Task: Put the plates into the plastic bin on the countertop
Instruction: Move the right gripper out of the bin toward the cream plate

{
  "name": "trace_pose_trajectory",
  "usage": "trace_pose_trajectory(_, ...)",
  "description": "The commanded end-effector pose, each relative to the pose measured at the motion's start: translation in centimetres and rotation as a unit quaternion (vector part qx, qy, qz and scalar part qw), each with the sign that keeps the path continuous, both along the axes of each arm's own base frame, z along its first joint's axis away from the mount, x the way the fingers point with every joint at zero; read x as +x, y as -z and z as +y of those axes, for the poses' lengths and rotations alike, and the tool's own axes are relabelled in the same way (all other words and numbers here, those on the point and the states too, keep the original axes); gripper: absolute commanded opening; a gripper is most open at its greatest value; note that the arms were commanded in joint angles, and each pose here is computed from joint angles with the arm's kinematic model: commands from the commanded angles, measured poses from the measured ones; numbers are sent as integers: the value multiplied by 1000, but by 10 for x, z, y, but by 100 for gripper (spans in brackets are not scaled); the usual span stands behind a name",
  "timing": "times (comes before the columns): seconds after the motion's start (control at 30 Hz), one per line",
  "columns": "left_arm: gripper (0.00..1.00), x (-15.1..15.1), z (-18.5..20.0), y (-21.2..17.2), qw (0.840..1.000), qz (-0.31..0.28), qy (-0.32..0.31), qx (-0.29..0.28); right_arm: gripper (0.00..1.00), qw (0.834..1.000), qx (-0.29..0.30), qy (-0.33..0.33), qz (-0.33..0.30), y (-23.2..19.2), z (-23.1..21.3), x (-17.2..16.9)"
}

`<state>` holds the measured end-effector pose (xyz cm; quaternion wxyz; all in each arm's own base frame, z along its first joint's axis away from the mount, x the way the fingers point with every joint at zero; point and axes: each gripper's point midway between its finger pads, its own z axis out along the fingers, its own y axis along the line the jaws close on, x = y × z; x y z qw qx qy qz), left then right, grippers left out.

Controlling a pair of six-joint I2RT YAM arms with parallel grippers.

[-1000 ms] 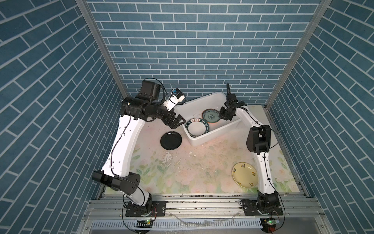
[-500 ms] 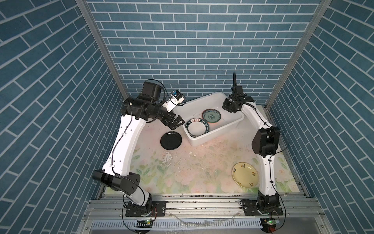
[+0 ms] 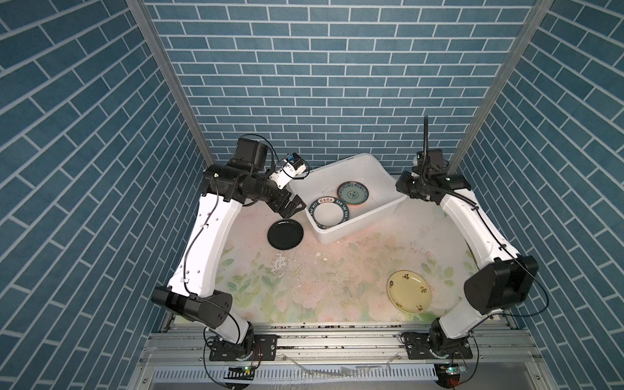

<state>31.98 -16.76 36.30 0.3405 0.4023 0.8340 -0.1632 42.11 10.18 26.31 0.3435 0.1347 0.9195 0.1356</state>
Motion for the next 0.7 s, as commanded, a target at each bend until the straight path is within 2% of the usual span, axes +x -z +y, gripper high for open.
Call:
trace_pose_trajectory(0.0,99,-11,1,0,1000,9,10,-6,38,994,-11,90,64,27,-46,-57)
trace_pose_trajectory(0.1,100,-12,-1,3,1000,16,13,-11,38,981,-2,159,111,58,-78,-107)
trace_pose_trajectory(0.23,100,-15,-4,2,999,22,17,-20,39,956,14,237,174,93,-106,-164)
trace_pose_trajectory(0.33,99,-16,-5,2,999,23,19,-24,46,939,17,273,207,110,-115,-195)
trace_pose_trajectory(0.53,99,-22,-5,3,999,21,25,-27,48,911,61,322,251,153,-116,-240)
trace_pose_trajectory(0.67,100,-26,-4,3,999,21,26,-28,49,898,72,337,274,176,-115,-261)
